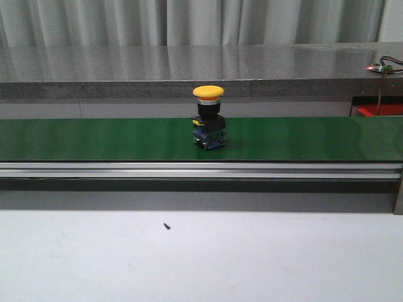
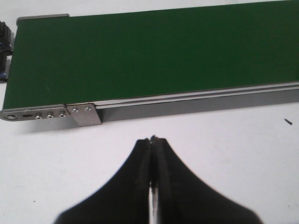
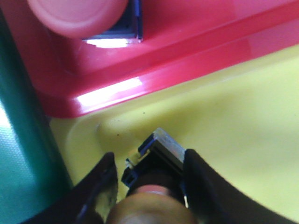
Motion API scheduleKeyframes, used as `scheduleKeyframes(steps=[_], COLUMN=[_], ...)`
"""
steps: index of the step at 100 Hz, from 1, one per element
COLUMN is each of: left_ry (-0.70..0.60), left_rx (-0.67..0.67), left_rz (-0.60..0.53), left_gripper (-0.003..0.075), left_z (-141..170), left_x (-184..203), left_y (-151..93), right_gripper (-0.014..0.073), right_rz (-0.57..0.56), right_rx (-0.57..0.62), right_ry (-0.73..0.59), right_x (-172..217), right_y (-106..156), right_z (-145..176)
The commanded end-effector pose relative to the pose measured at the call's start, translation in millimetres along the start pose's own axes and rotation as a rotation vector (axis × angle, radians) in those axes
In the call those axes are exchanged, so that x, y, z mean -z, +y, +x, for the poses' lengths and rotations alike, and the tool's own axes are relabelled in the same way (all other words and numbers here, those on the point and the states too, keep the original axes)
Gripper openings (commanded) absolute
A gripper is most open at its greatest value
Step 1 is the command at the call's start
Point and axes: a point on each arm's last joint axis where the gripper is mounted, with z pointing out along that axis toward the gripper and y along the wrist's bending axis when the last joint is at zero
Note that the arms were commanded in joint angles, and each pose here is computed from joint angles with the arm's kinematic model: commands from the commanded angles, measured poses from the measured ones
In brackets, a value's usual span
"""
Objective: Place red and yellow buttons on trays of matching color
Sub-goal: 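Carry the yellow button into the yellow tray and open the right gripper, then lower the right gripper onto the second yellow button and grasp it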
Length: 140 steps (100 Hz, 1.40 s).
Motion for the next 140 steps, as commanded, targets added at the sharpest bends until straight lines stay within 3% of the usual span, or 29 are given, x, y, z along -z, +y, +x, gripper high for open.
scheduleKeyframes(steps=[1, 9, 17, 68, 106, 140], left_ry=[-0.094, -0.094, -0.094, -0.094, -0.094, -0.094], left_rx=[0.006, 0.006, 0.006, 0.006, 0.006, 0.006], left_rz=[0.003, 0.003, 0.003, 0.003, 0.003, 0.003], left_gripper=[-0.0020, -0.0020, -0.0020, -0.0020, -0.0020, -0.0020], left_z=[-12.6, -12.6, -12.6, -12.6, -12.6, -12.6], left_x=[7.0, 7.0, 7.0, 7.0, 7.0, 7.0], left_y=[-1.6, -1.6, -1.6, -1.6, -1.6, -1.6], right_gripper=[0.0396, 0.0527, 0.0585, 0.0580, 0.0580, 0.0580], right_rz=[-0.008, -0.009, -0.010, -0.027, -0.108, -0.217], right_rx=[-0.008, -0.009, -0.010, 0.018, 0.143, 0.343], right_ry=[-0.090, -0.091, -0.092, -0.227, -0.289, -0.243], right_x=[20.8, 20.8, 21.9, 92.3, 133.2, 137.5], right_y=[-0.3, -0.3, -0.2, 7.0, 50.9, 115.9], right_z=[-7.8, -7.9, -7.8, 3.3, 25.1, 52.9])
